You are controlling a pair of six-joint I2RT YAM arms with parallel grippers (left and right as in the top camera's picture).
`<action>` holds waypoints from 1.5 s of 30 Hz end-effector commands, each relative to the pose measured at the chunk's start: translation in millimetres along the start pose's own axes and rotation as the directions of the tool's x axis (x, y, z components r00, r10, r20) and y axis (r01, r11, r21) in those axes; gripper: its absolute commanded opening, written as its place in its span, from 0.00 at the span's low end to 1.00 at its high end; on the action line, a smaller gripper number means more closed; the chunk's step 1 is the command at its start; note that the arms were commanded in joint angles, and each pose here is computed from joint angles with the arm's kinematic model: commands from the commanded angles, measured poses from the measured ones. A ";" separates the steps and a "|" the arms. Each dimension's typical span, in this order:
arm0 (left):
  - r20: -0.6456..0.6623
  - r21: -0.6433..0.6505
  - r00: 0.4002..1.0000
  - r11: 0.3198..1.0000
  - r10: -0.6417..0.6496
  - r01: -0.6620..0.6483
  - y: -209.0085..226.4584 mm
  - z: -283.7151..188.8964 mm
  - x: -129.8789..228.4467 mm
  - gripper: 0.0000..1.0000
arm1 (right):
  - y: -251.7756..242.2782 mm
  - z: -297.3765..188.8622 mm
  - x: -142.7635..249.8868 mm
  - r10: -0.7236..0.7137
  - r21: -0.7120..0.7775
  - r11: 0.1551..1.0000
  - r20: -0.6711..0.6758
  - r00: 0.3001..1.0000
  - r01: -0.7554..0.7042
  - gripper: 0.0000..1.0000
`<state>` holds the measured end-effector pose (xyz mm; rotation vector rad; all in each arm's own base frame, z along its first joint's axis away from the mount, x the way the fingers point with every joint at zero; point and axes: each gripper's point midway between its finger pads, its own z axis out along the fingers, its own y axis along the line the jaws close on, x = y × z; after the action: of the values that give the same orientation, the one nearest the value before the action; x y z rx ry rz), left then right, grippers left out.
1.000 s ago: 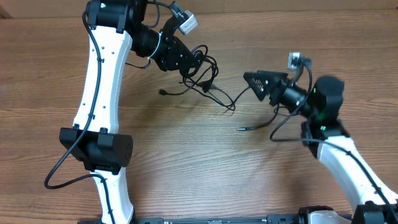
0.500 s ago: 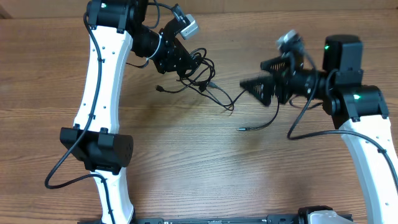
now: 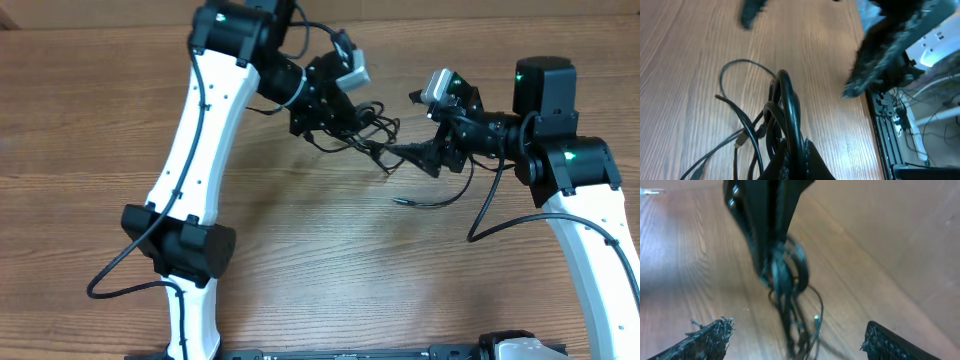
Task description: Untangle cables
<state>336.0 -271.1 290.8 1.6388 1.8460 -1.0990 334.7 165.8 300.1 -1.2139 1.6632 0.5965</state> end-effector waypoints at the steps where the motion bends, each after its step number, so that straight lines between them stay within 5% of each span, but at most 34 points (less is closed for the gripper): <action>1: 0.041 0.043 0.993 0.993 0.108 -0.110 -18.0 7.7 -17.4 0.04 | -3.6 -1.8 -10.8 -0.068 0.017 0.998 0.022 0.997 0.068 0.82; 10: 0.040 0.107 0.984 0.979 0.172 -0.176 -40.8 30.2 -28.8 0.04 | -10.6 -1.3 -6.0 -0.071 0.051 0.996 -0.007 0.997 0.071 0.71; 13: 0.039 0.113 0.983 0.976 0.180 -0.183 -43.4 32.8 -29.8 0.04 | -10.5 -1.3 -5.9 -0.070 0.051 0.996 -0.008 0.998 0.070 0.56; 17: 0.041 0.113 0.983 0.977 0.179 -0.183 -43.3 32.5 -30.0 0.04 | -9.7 -1.2 -4.8 -0.065 0.047 0.997 -0.011 0.998 0.065 0.22; 21: 0.041 0.114 0.983 0.976 0.179 -0.183 -43.4 32.6 -30.1 0.04 | -9.6 -1.2 -4.8 -0.064 0.047 0.997 -0.011 0.998 0.065 0.05; 29: 0.040 0.110 0.982 0.976 0.182 -0.186 -42.4 32.5 -30.1 0.04 | -9.6 -1.2 -4.7 -0.064 0.047 0.997 -0.011 0.998 0.064 0.04; 31: 0.023 0.097 0.982 0.977 0.187 -0.189 -39.3 32.7 -27.8 0.34 | -9.6 -1.2 -4.7 -0.064 0.047 0.997 -0.011 0.998 0.064 0.04; 33: -0.024 0.070 0.981 0.979 0.192 -0.190 -32.8 33.1 -20.8 1.00 | -9.6 -1.2 -4.7 -0.063 0.047 0.997 -0.011 0.998 0.064 0.04; 39: -0.181 -0.042 0.982 0.997 0.059 -0.068 -11.2 27.9 4.9 1.00 | -12.4 -1.4 -2.0 -0.053 0.063 0.997 -0.027 0.998 0.055 0.04; 45: -0.053 -0.053 0.998 0.998 -0.023 0.020 3.6 -1.9 3.5 1.00 | -12.9 -1.7 -0.2 0.001 0.068 0.998 -0.031 1.000 0.001 0.04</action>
<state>325.8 -283.7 272.1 1.7628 1.9068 -0.9571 342.4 162.6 297.1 -1.2228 1.6723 0.5145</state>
